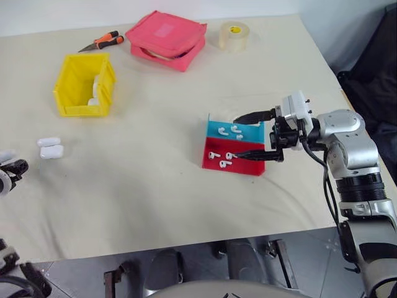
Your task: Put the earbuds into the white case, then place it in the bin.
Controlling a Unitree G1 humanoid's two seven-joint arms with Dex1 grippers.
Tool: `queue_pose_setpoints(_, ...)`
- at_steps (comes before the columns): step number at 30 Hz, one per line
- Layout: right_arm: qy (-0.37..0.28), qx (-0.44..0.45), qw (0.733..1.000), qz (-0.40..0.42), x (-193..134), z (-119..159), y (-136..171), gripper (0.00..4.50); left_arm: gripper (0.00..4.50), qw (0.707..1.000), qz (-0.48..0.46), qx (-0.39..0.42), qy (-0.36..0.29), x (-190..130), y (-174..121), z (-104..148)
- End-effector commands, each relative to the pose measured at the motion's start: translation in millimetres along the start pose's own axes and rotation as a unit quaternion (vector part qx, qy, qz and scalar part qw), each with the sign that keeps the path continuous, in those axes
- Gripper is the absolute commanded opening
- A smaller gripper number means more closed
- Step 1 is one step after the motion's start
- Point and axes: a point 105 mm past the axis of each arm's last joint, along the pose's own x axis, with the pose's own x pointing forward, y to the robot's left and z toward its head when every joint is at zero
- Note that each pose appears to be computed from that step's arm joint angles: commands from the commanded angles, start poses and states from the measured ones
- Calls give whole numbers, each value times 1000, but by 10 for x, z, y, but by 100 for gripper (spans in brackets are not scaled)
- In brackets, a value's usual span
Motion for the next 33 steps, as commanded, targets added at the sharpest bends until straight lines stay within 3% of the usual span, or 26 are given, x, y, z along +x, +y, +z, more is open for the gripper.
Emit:
queue_pose_setpoints(1,-7,-20,1000,-10,-72,110,0,450,279,977,-107,75,-169,-282,-259,483)
queue_pose_setpoints(3,-5,-19,1000,-12,-83,105,5,450,279,926,-234,137,-261,-511,-588,584)
queue_pose_setpoints(5,-4,-19,1000,-14,-87,103,6,450,279,876,-322,185,-308,-679,-807,584)
queue_pose_setpoints(7,-4,-21,1000,-17,-88,108,4,450,279,850,-365,195,-326,-719,-954,600)
queue_pose_setpoints(9,-5,-23,1000,-19,-87,121,11,450,279,805,-435,199,-352,-816,-1164,631)
queue_pose_setpoints(18,-5,-25,999,-46,-123,126,101,450,279,643,-639,204,-368,-925,-1950,630)
queue_pose_setpoints(24,-3,-14,997,-79,-157,82,247,450,279,576,-704,191,-368,-953,-2339,624)
queue_pose_setpoints(28,6,-3,994,-107,-211,28,395,450,279,531,-752,178,-347,-1007,-2509,481)
queue_pose_setpoints(33,19,7,989,-144,-248,-9,505,450,279,506,-776,174,-333,-1011,-2625,388)
